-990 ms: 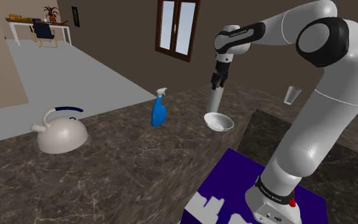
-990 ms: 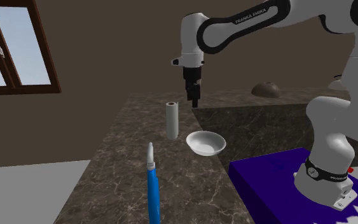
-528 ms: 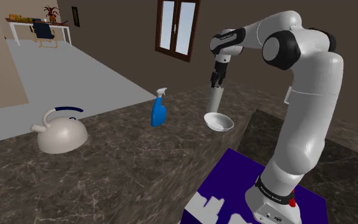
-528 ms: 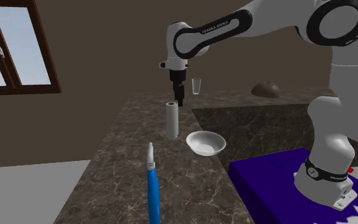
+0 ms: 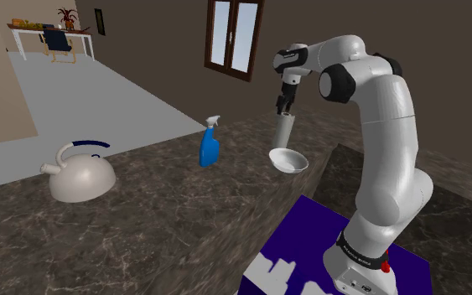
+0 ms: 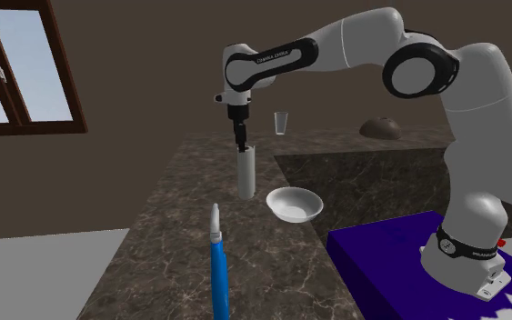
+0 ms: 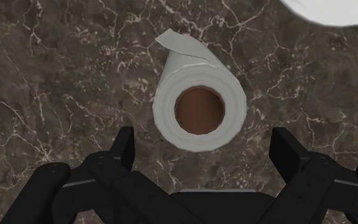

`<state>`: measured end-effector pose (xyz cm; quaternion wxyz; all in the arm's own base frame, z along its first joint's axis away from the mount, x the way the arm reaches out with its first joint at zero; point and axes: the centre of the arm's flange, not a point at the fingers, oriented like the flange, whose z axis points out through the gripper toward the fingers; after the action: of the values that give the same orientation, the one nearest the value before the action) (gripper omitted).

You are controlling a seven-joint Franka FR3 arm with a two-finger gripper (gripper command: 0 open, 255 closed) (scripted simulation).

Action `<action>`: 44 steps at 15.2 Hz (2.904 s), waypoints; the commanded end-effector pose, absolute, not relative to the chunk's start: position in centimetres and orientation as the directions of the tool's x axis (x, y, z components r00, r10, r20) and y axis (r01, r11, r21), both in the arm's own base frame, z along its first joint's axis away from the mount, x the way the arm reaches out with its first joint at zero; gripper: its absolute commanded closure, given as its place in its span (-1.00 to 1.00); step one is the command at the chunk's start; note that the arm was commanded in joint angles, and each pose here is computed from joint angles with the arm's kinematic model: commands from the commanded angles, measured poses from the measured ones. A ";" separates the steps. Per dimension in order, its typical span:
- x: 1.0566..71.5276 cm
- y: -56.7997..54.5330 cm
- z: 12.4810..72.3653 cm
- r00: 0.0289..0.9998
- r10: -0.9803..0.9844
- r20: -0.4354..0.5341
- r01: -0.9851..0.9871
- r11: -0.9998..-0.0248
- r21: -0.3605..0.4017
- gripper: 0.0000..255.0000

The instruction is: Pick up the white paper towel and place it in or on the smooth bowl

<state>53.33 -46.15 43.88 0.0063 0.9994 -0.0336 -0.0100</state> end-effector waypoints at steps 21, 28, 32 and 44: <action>53.3 -46.4 40.5 0.998 -0.066 -0.019 -0.066 -0.998 0.013 1.00; 53.4 -46.4 43.2 0.998 -0.066 -0.019 -0.066 -0.998 0.013 1.00; 53.4 -46.4 45.3 0.998 -0.066 -0.019 -0.066 -0.998 0.013 1.00; 53.4 -46.4 51.6 0.998 -0.066 -0.019 -0.066 -0.998 0.013 1.00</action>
<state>53.43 -46.42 51.08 0.0065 0.9994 -0.0331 -0.0093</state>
